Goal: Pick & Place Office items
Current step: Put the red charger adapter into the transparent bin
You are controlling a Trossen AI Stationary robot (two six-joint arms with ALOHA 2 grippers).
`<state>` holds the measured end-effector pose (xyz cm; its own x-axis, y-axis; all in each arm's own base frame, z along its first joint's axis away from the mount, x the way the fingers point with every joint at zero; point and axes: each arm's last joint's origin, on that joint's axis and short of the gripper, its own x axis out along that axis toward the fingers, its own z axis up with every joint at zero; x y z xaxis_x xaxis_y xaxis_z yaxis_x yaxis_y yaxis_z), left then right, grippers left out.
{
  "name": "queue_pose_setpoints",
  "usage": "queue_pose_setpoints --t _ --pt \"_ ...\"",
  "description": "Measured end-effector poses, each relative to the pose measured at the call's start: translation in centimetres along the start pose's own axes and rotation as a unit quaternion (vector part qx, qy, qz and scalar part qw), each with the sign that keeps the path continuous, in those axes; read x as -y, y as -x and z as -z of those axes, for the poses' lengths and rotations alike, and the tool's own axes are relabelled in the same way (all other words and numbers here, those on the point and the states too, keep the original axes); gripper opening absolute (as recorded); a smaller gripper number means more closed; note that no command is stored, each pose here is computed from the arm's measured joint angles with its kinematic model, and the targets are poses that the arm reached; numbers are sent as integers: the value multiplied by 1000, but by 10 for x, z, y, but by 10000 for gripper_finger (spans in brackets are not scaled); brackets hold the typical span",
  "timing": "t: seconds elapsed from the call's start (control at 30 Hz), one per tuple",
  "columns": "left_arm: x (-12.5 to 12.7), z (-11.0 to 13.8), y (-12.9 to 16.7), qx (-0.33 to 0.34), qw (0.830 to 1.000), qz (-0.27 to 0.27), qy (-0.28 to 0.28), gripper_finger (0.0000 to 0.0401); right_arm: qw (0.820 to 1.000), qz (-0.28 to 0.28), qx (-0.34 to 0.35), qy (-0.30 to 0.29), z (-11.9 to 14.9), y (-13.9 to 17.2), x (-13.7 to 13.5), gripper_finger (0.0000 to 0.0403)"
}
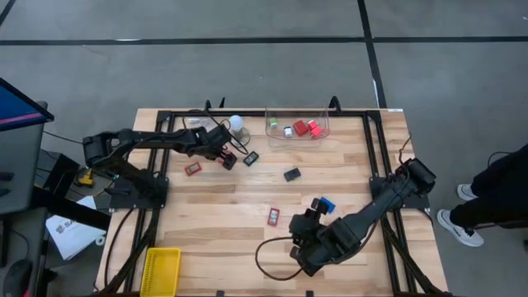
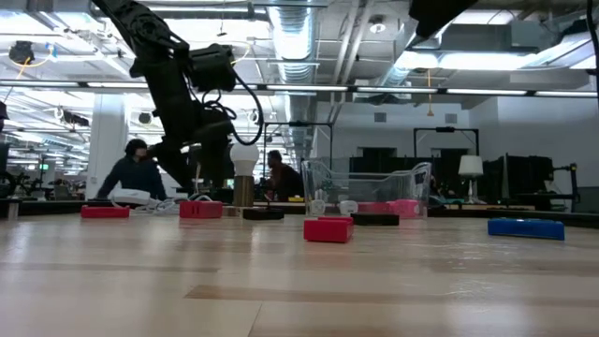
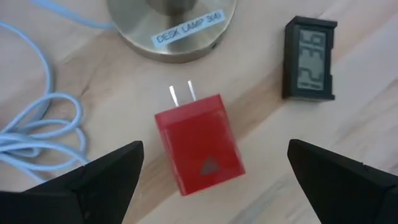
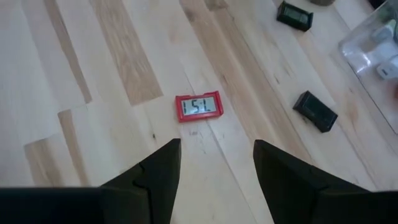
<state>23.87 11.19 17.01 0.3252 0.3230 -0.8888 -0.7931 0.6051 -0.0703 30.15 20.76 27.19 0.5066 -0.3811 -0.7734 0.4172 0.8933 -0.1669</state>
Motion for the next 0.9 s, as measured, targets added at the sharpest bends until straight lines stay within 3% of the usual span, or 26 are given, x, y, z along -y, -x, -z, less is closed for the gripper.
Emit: queue_pose_setpoints --t 0.27,0.5,0.67,0.83,0.9 --pt "5 9 -28 -40 999 -25 -11 381 1000 4 7 1 0 0 0 194" --pt "6 9 -43 -38 999 -37 -11 354 1000 3 12 -1 3 3 -2 194" --pt "7 8 -44 -29 999 -42 -10 300 1000 3 17 -1 4 5 -3 194" --pt "6 8 -44 -28 998 -45 -15 207 1000 4 24 -1 6 7 -5 192" --pt "7 8 -44 -29 998 -43 -20 204 1000 2 25 -5 8 9 -6 191"
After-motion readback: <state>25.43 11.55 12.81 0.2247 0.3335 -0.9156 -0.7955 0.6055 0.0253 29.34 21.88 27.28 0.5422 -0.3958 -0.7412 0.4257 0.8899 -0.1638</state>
